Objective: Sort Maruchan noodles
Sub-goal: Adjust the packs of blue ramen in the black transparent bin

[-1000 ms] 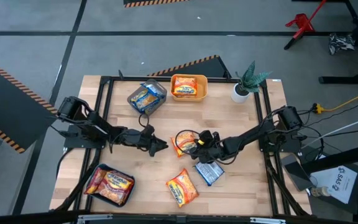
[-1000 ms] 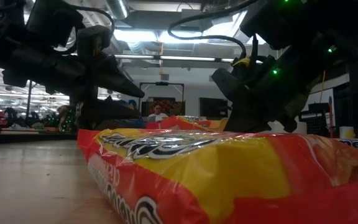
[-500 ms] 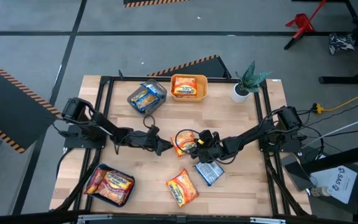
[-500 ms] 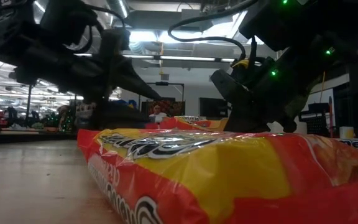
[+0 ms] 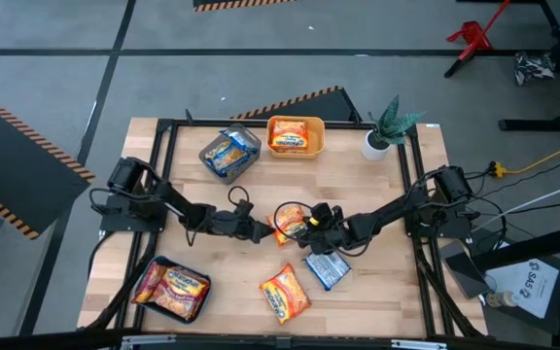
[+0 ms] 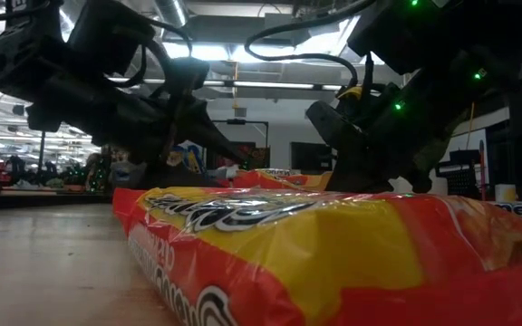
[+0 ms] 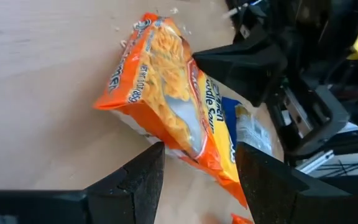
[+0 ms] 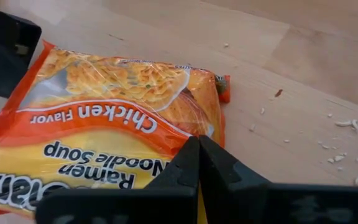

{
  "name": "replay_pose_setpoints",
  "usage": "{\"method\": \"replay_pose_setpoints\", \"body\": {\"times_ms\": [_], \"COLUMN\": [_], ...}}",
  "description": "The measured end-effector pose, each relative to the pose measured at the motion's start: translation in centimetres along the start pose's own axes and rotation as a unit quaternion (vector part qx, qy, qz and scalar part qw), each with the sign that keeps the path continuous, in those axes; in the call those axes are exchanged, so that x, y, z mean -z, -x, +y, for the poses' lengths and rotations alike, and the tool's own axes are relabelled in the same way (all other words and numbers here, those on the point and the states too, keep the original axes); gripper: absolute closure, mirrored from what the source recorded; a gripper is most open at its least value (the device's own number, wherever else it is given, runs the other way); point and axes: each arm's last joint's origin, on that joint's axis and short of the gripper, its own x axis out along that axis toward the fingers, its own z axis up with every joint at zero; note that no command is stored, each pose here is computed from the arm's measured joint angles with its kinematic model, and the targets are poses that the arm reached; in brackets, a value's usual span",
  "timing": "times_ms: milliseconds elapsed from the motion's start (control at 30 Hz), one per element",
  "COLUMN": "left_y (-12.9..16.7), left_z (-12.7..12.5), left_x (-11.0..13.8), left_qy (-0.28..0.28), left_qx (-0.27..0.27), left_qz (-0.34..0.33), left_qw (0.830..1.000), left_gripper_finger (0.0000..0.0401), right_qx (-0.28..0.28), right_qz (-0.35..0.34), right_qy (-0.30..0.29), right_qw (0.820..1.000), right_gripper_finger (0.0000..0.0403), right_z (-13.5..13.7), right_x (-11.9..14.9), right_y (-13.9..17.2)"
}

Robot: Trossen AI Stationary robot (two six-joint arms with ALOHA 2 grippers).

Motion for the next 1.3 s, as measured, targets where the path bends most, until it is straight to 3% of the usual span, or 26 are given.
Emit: {"method": "replay_pose_setpoints", "body": {"times_ms": [433,567,700,767,1033,1300], "left_y": [-1.4,-1.6,-1.2,-1.2,-1.0,-1.1], "left_z": [-1.0,-1.0,-1.6,-1.6,0.0,0.1], "left_x": [0.1,-1.0,-2.1,-2.7,-3.0,-3.2], "left_qy": [0.024,0.041,0.023,0.019,0.041,0.054], "left_qx": [-0.024,0.003,0.04,0.046,-0.025,-0.055], "left_qz": [0.1,0.139,0.182,0.173,0.134,0.064], "left_qw": [0.994,0.989,0.982,0.984,0.99,0.995], "left_gripper_finger": [0.021,0.021,0.021,0.021,0.021,0.021], "right_qx": [-0.008,-0.004,-0.013,-0.021,-0.033,-0.037], "right_qz": [-0.014,-0.005,-0.01,-0.015,-0.014,-0.013], "right_qy": [-0.011,-0.022,-0.032,-0.039,-0.05,-0.052], "right_qw": [1.0,1.0,0.999,0.999,0.998,0.998], "right_gripper_finger": [0.0403,0.0403,0.0403,0.0403,0.0403,0.0403], "right_z": [0.2,0.1,0.3,0.4,0.6,0.7], "right_x": [0.0,0.8,1.9,1.9,1.8,1.8], "right_y": [-0.2,-1.3,-2.1,-2.1,-2.2,-2.2]}}
